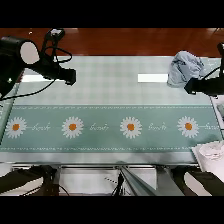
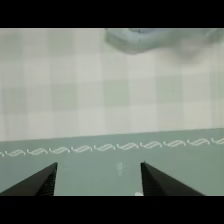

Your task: Fold the shirts.

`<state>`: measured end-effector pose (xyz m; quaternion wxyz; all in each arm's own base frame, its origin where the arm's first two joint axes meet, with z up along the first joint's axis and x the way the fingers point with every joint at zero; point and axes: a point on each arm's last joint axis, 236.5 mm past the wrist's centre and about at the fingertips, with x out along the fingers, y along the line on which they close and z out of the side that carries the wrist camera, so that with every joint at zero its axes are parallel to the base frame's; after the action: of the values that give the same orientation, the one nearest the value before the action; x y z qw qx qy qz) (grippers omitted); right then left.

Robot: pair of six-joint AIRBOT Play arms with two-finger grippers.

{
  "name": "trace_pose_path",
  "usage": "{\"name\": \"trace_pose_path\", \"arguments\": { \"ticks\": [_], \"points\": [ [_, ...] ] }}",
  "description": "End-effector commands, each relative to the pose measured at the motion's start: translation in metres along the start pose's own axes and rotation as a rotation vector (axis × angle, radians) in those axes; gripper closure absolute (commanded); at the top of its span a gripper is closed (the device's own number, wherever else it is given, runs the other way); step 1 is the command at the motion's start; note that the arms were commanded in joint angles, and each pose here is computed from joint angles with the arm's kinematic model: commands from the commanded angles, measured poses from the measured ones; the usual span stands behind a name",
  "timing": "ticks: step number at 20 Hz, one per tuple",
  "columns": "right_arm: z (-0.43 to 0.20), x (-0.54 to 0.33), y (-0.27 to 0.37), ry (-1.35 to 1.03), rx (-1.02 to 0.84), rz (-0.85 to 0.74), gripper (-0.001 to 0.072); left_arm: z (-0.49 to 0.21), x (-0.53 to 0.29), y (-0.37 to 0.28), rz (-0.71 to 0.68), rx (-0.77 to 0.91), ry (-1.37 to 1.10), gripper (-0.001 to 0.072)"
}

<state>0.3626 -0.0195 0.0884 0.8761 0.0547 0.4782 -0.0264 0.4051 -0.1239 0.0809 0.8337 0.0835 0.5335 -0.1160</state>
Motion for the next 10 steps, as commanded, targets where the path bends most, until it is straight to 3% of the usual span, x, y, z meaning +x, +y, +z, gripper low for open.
{"name": "trace_pose_path", "arguments": {
  "ticks": [1,6,8,10],
  "points": [
    [0.040,-0.004,0.005,-0.171,0.015,0.020,0.0116,0.002,0.000,0.000,0.000,0.000,-0.007,-0.0013],
    [0.115,-0.017,-0.016,-0.486,-0.072,-0.085,0.0119,0.016,0.000,0.000,-0.001,0.000,-0.065,-0.0013],
    [0.148,-0.011,-0.043,-0.626,0.077,-0.102,0.0119,0.017,0.001,0.000,-0.001,0.004,-0.068,-0.0013],
    [0.151,0.022,-0.092,-0.644,0.361,-0.090,0.0119,0.015,0.003,0.000,0.000,0.008,-0.057,-0.0013]
  ]
}}
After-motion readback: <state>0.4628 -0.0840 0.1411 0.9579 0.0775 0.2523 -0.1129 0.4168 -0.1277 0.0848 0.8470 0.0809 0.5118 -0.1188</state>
